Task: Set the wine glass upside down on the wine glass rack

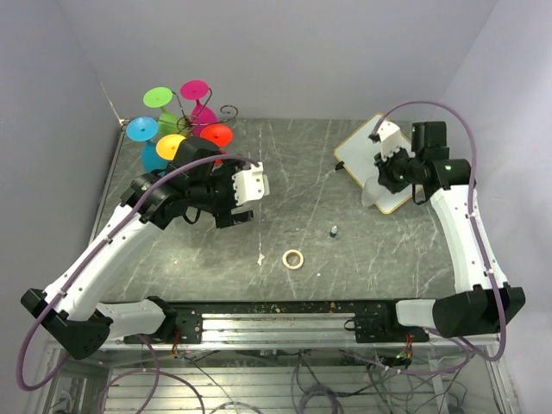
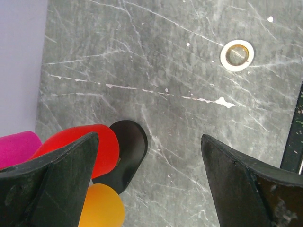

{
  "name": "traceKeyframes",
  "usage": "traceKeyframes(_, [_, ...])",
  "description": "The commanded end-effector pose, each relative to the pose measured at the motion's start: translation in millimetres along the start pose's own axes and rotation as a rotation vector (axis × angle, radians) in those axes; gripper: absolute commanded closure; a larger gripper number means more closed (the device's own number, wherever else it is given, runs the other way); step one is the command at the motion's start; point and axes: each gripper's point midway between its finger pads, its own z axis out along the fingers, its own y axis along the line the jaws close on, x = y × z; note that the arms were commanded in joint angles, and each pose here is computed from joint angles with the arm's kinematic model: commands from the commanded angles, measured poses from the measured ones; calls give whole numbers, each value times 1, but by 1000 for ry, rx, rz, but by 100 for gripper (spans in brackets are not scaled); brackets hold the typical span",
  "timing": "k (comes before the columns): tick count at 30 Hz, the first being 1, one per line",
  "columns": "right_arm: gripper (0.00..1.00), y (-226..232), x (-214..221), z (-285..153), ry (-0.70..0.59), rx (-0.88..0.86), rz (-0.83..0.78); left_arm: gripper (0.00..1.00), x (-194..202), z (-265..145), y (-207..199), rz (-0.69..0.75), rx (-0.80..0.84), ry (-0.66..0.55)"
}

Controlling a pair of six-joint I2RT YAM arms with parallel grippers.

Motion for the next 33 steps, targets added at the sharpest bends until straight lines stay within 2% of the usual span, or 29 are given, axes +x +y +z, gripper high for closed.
traceKeyframes(1, [100, -28, -51, -38, -152, 146, -70, 0, -15, -10, 25, -55, -130, -48])
traceKeyframes(7, [100, -20, -108, -72, -377, 108, -157, 0, -27, -19, 41, -117, -206, -79])
traceKeyframes(14, [100, 2, -155, -100, -635, 30, -243, 2, -51, -36, 71, -208, -324, -133])
traceKeyframes(17, [100, 8, -170, -108, -722, -1, -241, 3, -68, -48, 92, -278, -412, -191])
traceKeyframes(22, [100, 9, -202, -121, -829, -51, -143, 8, -91, -70, 131, -465, -594, -317])
traceKeyframes(27, [100, 15, -231, -134, -919, -156, -53, 12, -123, -67, 137, -662, -533, -453])
traceKeyframes(33, [100, 29, -246, -146, -963, -295, 6, 16, -130, -50, 150, -837, -499, -504])
